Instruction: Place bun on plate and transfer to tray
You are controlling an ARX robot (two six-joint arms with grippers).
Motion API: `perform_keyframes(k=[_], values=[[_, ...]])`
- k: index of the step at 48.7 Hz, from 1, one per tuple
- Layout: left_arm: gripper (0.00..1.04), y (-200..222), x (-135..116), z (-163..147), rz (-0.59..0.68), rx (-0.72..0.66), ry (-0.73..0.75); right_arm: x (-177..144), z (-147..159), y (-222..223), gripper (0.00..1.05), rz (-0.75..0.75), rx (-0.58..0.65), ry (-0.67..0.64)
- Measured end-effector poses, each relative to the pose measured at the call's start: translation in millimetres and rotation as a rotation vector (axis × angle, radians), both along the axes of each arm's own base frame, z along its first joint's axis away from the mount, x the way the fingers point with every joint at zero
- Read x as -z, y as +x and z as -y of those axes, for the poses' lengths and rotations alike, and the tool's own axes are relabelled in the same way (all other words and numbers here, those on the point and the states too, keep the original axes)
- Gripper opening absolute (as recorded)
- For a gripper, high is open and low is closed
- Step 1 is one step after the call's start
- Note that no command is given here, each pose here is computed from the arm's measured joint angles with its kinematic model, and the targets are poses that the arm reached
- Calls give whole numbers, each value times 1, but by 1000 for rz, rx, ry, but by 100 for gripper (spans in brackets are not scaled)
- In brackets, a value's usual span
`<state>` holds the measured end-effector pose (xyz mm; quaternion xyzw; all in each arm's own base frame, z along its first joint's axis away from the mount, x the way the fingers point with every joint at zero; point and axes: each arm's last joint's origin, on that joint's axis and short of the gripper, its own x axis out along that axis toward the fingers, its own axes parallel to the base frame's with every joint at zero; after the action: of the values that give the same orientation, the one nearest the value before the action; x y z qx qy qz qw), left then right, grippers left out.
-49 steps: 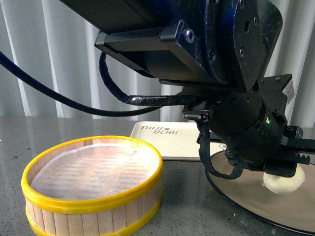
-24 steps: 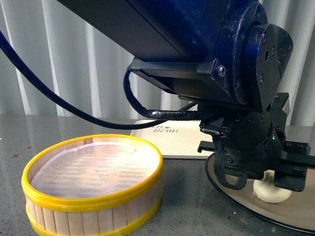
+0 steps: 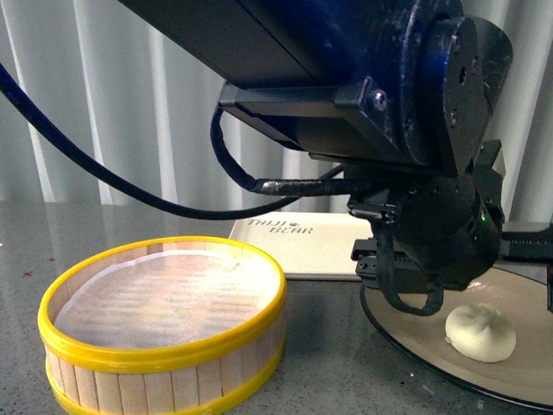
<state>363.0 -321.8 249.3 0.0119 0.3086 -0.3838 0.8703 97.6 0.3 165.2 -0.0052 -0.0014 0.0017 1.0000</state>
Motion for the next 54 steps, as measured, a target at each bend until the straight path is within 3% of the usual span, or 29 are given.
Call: perform_keyframes(k=[8,16,19,22,27,33,39,42,47,54], values=[[98,16,-25,-33,78,-156,-62,0,0,0,96,0,0,0],[98,42,-46,-117,137,-586,-83,0,0,0,96,0,0,0],[98,49,-41,-167,104,-804,-45,0,0,0,96,0,0,0],[98,52,-30,-204,79,-927,-8,0,0,0,96,0,1,0],[98,54,-24,-219,66,-971,0,0,0,0,96,0,0,0],[97,52,-24,-211,75,-941,-7,0,0,0,96,0,0,0],[75,26,-14,-217,451,-800,-81,0,0,0,96,0,2,0],[60,-2,-6,-237,590,-797,-89,0,0,0,96,0,2,0],[39,-40,8,-267,660,-831,-70,0,0,0,96,0,0,0],[18,-72,30,-280,639,-813,-44,0,0,0,96,0,0,0]])
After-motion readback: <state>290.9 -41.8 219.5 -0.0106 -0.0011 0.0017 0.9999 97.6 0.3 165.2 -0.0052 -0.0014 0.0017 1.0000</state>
